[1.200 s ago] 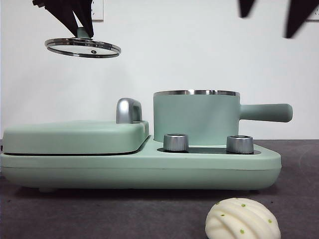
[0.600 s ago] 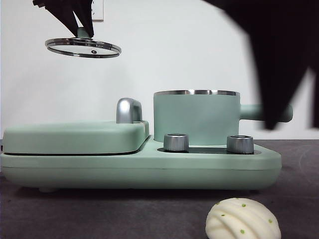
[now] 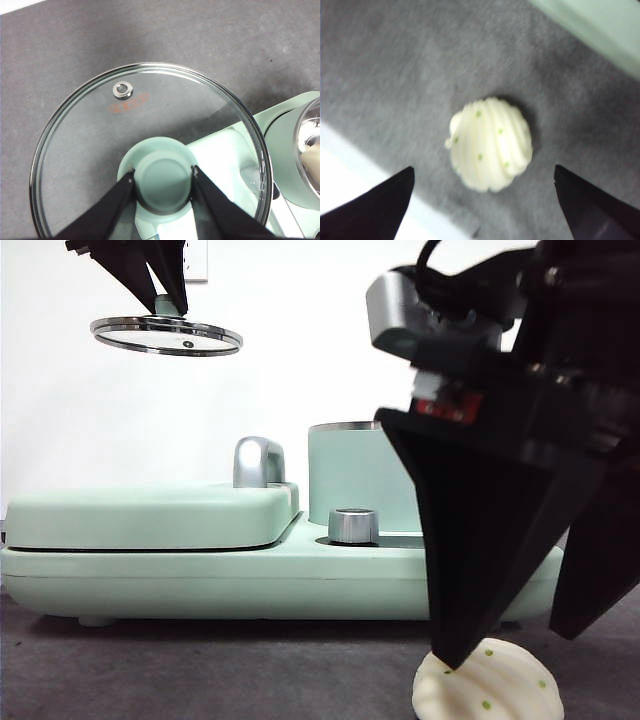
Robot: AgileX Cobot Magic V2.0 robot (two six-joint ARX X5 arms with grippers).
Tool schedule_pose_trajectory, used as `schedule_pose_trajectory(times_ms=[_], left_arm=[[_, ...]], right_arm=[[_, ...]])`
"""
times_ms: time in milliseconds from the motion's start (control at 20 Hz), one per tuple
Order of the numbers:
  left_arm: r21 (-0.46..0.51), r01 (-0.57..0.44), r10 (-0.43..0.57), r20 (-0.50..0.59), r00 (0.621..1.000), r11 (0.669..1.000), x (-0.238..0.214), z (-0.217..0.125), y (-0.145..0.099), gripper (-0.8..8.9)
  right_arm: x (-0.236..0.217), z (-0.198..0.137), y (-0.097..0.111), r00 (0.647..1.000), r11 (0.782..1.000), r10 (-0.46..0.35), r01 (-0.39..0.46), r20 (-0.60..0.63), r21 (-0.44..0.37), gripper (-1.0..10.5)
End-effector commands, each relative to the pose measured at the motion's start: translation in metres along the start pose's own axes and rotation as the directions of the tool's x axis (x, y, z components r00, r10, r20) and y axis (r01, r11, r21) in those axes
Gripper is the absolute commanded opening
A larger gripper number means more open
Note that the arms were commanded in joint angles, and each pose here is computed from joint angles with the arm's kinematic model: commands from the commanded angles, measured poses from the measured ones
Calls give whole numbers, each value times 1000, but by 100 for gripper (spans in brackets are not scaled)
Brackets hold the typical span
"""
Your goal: Put the buns in a small steamer
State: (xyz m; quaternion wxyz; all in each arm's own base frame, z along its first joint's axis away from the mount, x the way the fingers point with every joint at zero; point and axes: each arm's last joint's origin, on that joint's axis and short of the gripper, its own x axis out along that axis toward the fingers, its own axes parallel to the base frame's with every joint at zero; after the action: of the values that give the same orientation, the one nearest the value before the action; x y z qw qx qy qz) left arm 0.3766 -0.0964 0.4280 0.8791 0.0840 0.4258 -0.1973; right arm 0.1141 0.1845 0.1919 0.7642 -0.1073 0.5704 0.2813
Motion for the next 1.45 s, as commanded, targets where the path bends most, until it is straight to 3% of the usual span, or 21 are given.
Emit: schedule_pose_trajectory(times_ms=[50, 300, 700, 900, 1100, 1250, 1450], left_arm=[[3, 2, -2, 65, 998, 1000, -12, 5, -3, 16], [0, 2, -2, 65, 998, 1000, -12, 5, -3, 16], [-5, 3, -2, 65, 998, 1000, -12, 5, -3, 16], [-6, 3, -2, 65, 998, 1000, -12, 5, -3, 16], [-6, 3, -2, 65, 998, 1000, -12, 5, -3, 16], [-6, 3, -2, 65, 998, 1000, -12, 5, -3, 16], [-6, 3, -3, 65, 998, 1000, -12, 5, -3, 16]], right_arm=[[6, 5, 2, 1000, 1000, 4, -4, 16, 13, 419], [18, 9, 1, 1000, 1000, -9, 9, -10, 22, 405], [30, 13, 3, 1000, 1000, -13, 13, -23, 5, 188], [12, 26, 9, 999, 1000, -20, 20, -40, 5, 188], [-35, 57, 14, 998, 999, -34, 34, -55, -9, 188], [-76, 89, 1, 999, 999, -40, 40, -21, -18, 189], [-117, 143, -36, 994, 996, -88, 86, 66, 20, 189]])
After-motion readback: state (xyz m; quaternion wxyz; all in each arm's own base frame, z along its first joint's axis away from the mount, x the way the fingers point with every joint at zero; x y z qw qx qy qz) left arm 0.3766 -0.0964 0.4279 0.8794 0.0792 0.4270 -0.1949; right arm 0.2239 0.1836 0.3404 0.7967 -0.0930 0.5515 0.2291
